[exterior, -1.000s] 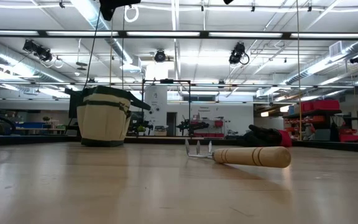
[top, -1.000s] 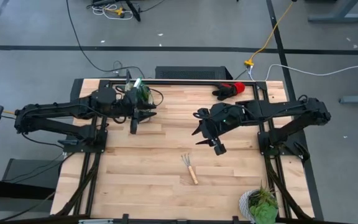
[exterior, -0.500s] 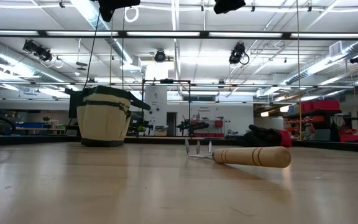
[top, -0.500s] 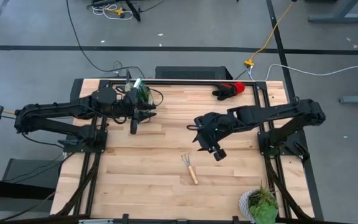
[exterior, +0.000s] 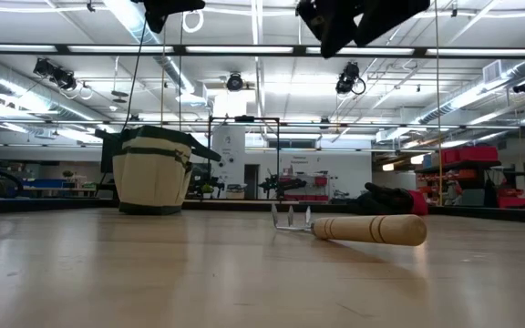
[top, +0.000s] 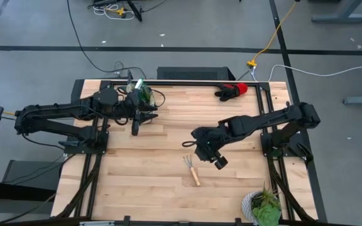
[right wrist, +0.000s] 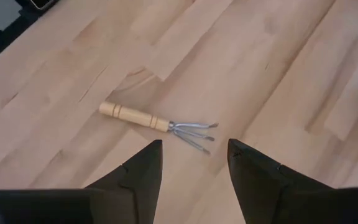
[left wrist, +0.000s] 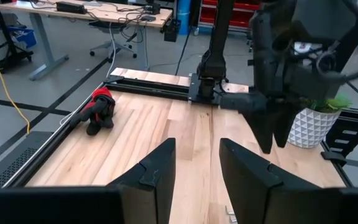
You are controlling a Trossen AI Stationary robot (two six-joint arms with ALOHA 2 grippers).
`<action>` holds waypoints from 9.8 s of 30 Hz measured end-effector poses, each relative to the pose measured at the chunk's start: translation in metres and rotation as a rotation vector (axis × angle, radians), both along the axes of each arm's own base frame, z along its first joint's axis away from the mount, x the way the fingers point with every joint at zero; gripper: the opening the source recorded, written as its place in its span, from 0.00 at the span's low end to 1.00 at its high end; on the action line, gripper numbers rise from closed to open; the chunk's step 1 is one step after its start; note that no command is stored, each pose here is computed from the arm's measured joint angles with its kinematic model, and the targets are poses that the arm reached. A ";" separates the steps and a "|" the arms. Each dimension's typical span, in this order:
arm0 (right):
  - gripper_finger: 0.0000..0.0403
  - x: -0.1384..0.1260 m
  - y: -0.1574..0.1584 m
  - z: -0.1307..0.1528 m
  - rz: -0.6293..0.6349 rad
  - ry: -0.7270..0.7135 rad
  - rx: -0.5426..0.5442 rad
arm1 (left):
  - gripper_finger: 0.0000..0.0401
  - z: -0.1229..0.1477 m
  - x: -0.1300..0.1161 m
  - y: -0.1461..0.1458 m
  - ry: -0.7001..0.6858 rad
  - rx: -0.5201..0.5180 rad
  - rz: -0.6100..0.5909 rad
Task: Pick & Place Garden tools in Gardening bag
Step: Put the brown hand rake into the gardening bag
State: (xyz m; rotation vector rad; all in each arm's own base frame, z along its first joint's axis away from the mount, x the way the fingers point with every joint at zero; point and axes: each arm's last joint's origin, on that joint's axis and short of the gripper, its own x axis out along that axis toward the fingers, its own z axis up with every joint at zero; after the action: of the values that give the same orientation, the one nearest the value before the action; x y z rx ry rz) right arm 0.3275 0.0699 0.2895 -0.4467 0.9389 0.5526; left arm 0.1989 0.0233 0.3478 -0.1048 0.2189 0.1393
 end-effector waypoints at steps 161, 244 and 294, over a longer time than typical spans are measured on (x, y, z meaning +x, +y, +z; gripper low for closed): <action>0.46 0.047 0.056 -0.137 -0.847 0.378 0.260 | 0.33 -0.005 -0.001 0.002 0.056 0.016 0.075; 0.01 0.055 0.061 -0.125 -0.238 0.177 0.123 | 0.33 -0.005 -0.001 0.002 0.053 0.015 0.076; 0.14 0.020 0.031 -0.115 -0.149 0.313 -0.077 | 0.33 -0.004 -0.001 0.002 0.044 0.015 0.076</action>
State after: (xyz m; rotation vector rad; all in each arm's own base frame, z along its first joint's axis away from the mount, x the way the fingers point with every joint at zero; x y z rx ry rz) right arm 0.3470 0.1013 0.1743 -0.3616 1.2858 0.4585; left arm 0.1977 0.0255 0.3440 -0.0956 0.2584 0.2191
